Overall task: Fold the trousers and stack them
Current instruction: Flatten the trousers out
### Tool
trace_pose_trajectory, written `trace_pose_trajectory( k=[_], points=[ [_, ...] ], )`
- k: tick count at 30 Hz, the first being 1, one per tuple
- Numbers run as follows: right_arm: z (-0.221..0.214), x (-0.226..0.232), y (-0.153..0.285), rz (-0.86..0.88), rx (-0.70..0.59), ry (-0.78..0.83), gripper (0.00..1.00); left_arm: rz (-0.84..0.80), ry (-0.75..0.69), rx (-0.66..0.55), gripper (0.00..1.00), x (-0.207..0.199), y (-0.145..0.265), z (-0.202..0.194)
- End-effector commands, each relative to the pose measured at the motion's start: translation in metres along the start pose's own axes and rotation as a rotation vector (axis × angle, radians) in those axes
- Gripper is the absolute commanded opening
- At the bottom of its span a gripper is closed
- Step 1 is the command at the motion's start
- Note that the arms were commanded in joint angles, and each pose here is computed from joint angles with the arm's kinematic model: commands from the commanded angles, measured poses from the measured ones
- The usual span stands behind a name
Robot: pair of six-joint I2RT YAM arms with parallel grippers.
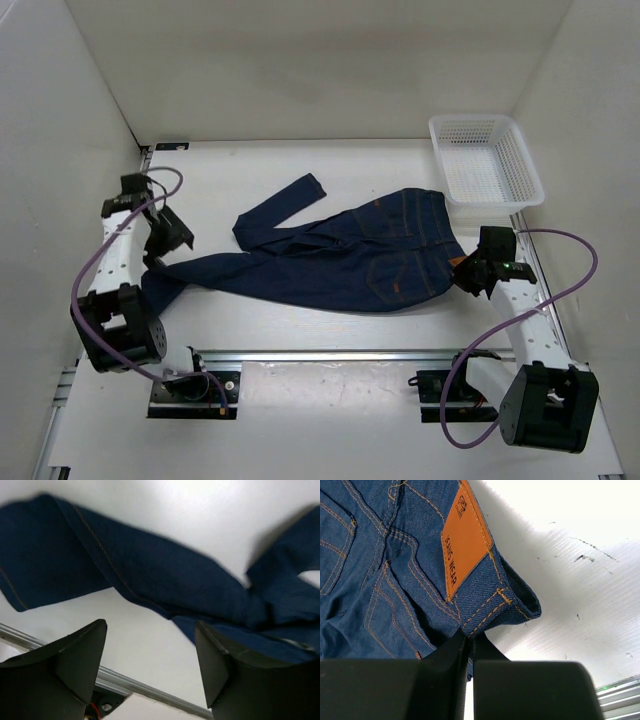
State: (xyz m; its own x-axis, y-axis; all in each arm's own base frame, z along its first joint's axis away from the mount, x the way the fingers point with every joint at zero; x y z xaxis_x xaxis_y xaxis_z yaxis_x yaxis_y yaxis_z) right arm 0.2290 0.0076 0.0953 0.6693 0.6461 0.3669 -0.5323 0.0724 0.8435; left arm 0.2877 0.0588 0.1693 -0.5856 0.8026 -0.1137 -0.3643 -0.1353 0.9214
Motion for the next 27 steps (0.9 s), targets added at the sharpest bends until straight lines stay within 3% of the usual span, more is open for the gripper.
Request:
trace_pose_trajectory(
  k=[1, 6, 8, 11, 15, 20, 22, 23, 25, 27],
  points=[
    [0.008, 0.008, 0.004, 0.029, -0.019, 0.027, 0.00, -0.007, 0.057, 0.110, 0.83, 0.002, -0.035, -0.037],
    [0.008, 0.013, 0.006, 0.050, -0.011, 0.027, 0.00, -0.066, 0.054, 0.098, 0.81, -0.012, -0.029, -0.031],
    [0.007, 0.014, 0.006, 0.056, -0.005, 0.027, 0.00, -0.052, 0.054, 0.128, 0.89, -0.013, -0.036, -0.030],
    [0.008, 0.016, 0.006, 0.069, -0.005, 0.027, 0.00, -0.029, 0.084, 0.211, 0.91, -0.014, -0.059, -0.040],
    [0.011, 0.022, 0.009, 0.090, -0.012, 0.028, 0.00, -0.030, 0.142, 0.280, 0.81, -0.018, -0.087, -0.054],
    [0.014, 0.022, 0.009, 0.093, -0.011, 0.049, 0.00, 0.076, 0.186, 0.265, 0.79, 0.000, -0.096, -0.056],
    [0.014, 0.022, 0.009, 0.093, -0.011, 0.049, 0.00, 0.097, 0.206, 0.254, 0.73, 0.006, -0.097, -0.054],
    [0.015, 0.023, 0.008, 0.092, -0.009, 0.049, 0.00, 0.111, 0.213, 0.247, 0.62, 0.010, -0.098, -0.052],
    [0.015, 0.023, 0.008, 0.092, -0.009, 0.049, 0.00, 0.114, 0.223, 0.246, 0.52, 0.013, -0.098, -0.051],
    [0.018, 0.025, 0.009, 0.098, -0.008, 0.053, 0.00, 0.135, 0.219, 0.198, 0.54, 0.018, -0.085, -0.045]
  ],
)
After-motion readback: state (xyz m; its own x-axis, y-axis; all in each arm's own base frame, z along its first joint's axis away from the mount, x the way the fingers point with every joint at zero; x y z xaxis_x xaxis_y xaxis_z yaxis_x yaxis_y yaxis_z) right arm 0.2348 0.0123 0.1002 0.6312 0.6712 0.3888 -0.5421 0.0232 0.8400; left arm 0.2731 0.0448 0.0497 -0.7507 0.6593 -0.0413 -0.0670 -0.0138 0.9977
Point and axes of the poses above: each gripper's point midway between its finger pads, its own y axis back along the fingers, its own x axis along the line the jaws close on, z = x × y, the point moved 2 cm from there along y, back along the fingers, and after that the axes turned 3 degrees about -y, right-handed, at the moved point
